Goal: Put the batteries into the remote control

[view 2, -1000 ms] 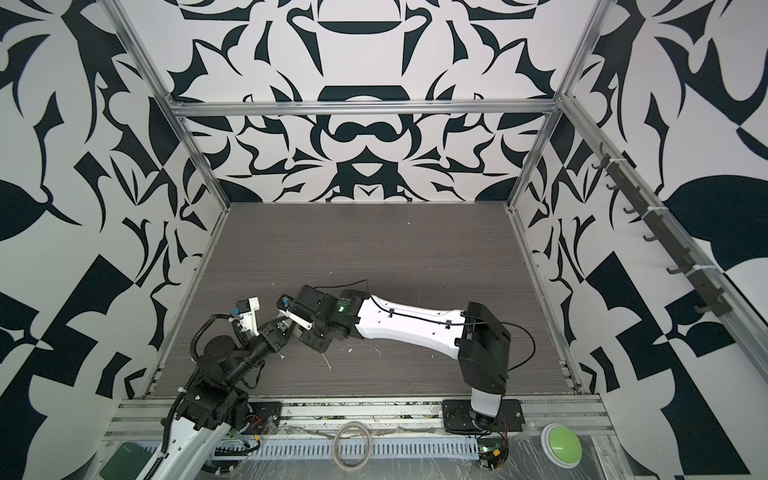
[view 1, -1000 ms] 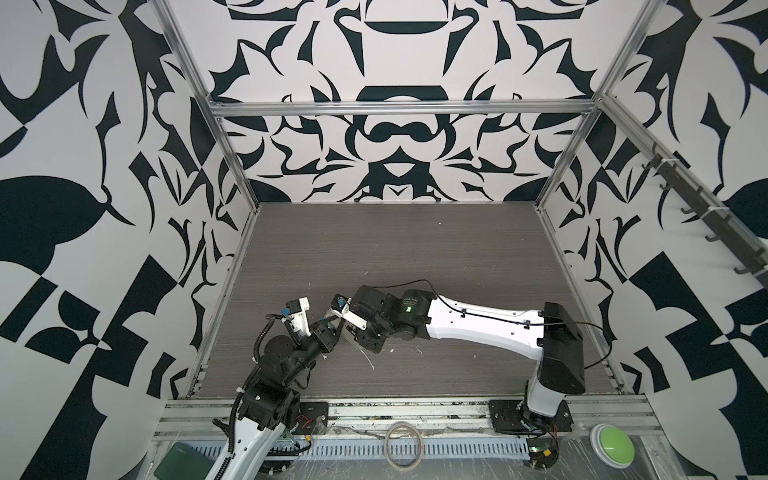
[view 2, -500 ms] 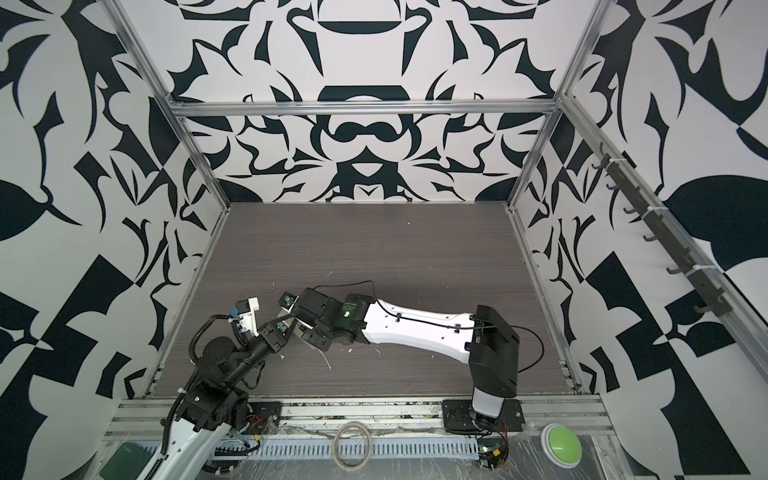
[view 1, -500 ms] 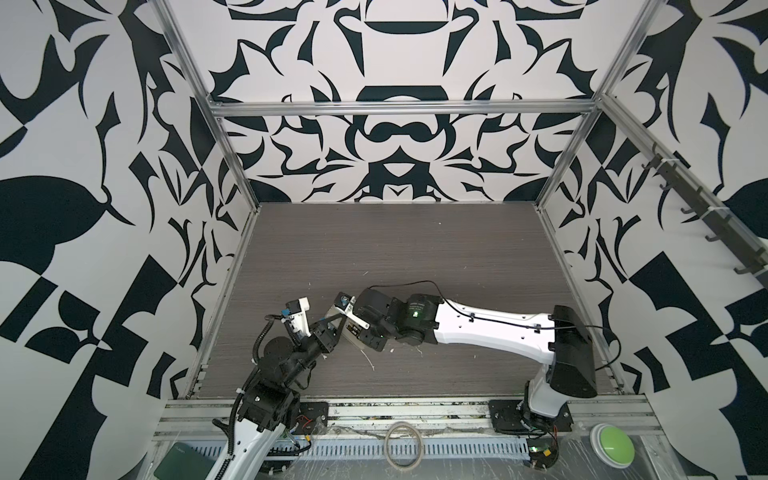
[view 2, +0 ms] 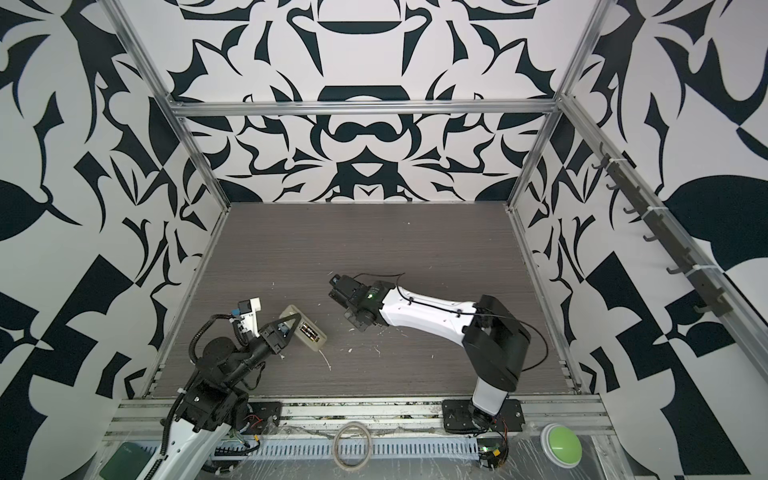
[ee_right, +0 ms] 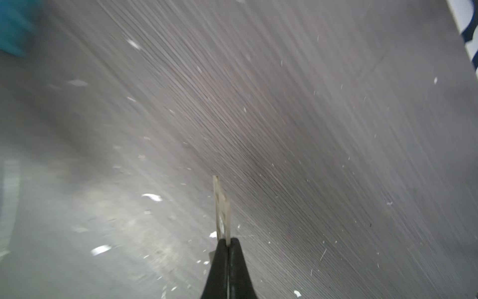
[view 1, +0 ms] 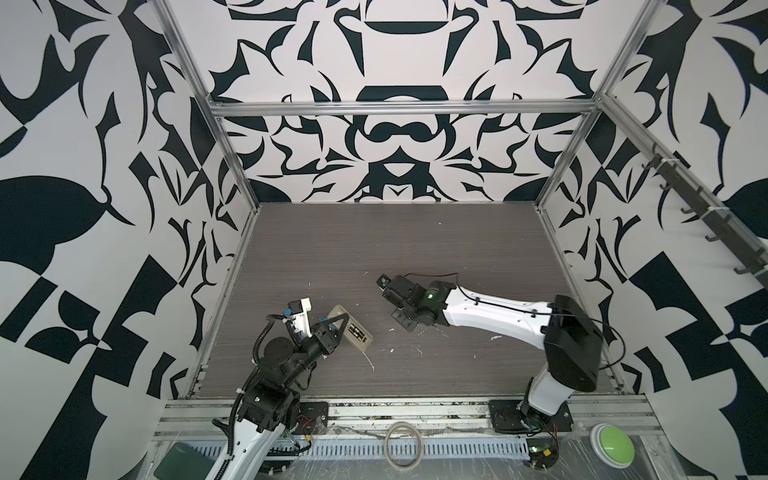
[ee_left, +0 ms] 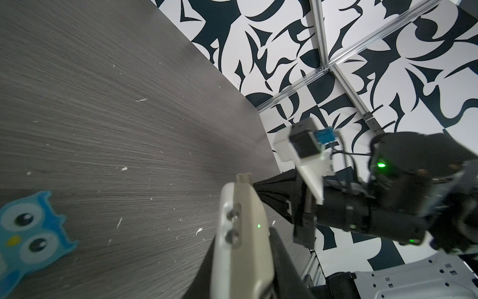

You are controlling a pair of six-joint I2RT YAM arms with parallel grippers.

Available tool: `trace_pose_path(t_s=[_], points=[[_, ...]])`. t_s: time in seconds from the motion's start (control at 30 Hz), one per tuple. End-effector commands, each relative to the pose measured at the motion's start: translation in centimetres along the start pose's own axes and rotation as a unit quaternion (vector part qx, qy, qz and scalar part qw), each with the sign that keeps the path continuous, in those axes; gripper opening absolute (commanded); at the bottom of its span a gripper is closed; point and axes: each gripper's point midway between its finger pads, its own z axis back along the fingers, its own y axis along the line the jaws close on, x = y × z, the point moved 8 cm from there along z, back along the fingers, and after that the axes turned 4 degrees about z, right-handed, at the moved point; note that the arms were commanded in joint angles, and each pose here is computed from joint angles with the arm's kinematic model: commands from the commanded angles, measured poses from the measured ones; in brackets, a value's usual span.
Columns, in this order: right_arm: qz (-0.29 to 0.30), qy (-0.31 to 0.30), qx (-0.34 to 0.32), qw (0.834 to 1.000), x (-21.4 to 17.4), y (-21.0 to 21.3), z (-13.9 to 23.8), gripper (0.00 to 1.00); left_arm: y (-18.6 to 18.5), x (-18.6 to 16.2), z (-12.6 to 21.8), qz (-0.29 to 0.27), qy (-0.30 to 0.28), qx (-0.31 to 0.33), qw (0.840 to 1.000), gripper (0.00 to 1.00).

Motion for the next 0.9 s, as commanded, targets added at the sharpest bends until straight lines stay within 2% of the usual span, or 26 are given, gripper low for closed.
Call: trace_pose_path(t_s=[0.0,0.2,0.67,0.87], points=[[0.016,0.045,-0.055,0.997,-0.6,-0.3,-1.2,0.00,1.7,-1.4,0.1,0.017,0.041,0.040,0.998,0.00],[0.035,0.086,-0.104,0.990,-0.7,-0.3,-3.3,0.00,1.6,-1.4,0.1,0.012,0.042,0.038,0.998,0.00],[0.053,0.107,-0.112,0.986,-1.2,2.1,-4.7,0.00,1.5,-1.4,0.2,0.001,0.045,0.035,0.998,0.00],[0.044,0.094,-0.095,0.990,-0.9,3.0,-4.2,0.10,1.2,-1.3,0.2,-0.002,0.045,0.034,0.998,0.00]])
